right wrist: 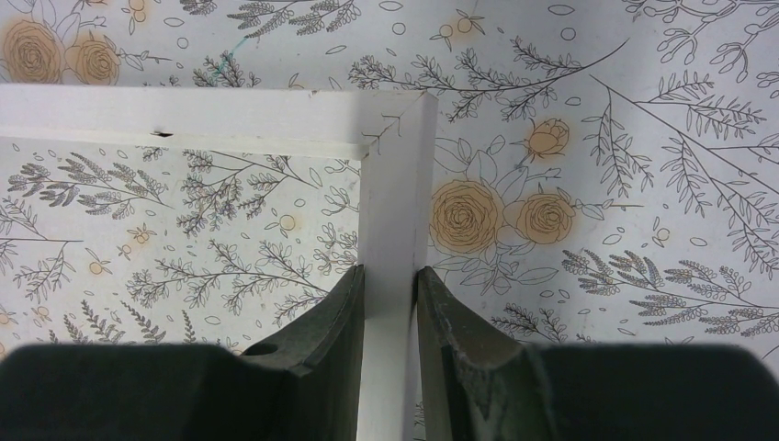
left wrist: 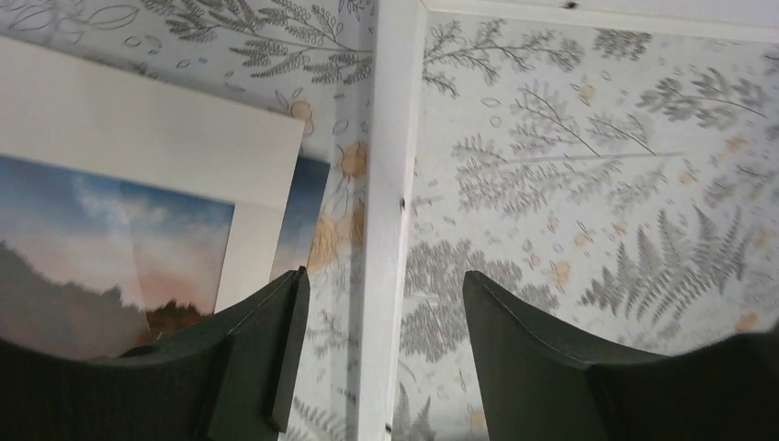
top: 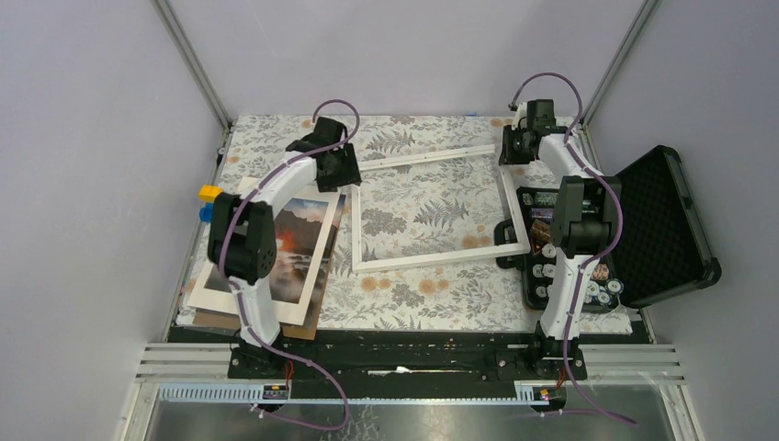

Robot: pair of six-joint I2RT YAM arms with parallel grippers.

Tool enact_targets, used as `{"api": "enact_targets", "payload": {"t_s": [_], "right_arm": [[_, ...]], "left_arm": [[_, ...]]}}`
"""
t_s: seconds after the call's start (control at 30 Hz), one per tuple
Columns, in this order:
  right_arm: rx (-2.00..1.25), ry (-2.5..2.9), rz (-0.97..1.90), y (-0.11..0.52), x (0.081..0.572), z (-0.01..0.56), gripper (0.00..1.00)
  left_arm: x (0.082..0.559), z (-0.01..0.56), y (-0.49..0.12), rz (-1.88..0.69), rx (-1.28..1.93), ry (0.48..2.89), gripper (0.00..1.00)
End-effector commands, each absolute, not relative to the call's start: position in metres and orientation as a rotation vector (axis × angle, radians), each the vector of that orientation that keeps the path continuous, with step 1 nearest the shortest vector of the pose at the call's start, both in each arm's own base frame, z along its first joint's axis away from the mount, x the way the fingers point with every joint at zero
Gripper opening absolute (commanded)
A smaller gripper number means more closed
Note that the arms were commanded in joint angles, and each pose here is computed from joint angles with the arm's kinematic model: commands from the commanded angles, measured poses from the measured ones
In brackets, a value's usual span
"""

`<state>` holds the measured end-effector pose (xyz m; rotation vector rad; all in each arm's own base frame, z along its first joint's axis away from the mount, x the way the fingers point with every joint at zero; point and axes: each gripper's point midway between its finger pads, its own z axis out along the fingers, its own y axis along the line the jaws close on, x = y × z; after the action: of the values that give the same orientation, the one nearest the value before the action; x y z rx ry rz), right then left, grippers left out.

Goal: Put the photo into the frame

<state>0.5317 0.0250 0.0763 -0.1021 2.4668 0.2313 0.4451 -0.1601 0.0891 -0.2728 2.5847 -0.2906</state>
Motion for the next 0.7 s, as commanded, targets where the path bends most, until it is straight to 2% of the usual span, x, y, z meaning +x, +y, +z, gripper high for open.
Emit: {"api": "enact_targets", "payload": {"t_s": [0.0,0.17,0.43,0.5,0.67], "right_arm": [[-0.106,2.437,0.222,0.023,0.534,0.087,0.0],[-0.111,2.439,0.221,0.024,0.533,0.088,0.0],[-0.119,2.433,0.245,0.027,0.533,0.089,0.0],[-0.118,2.437,0.242,0.026,0.533,0.088,0.0],[-0.12,2.442,0.249,0.028,0.531,0.087,0.0]], "left_arm": [[0.414,0.128,-0.162,-0.321,-0.225,2.544,0.7],[0.363,0.119,-0.175,-0.28,-0.193,2.62,0.74],[0.313,0.1,-0.183,-0.21,-0.168,2.691,0.72],[0.31,0.093,-0.187,-0.215,-0.161,2.712,0.69],[0.31,0.076,-0.179,-0.13,-0.166,2.735,0.5]]}}
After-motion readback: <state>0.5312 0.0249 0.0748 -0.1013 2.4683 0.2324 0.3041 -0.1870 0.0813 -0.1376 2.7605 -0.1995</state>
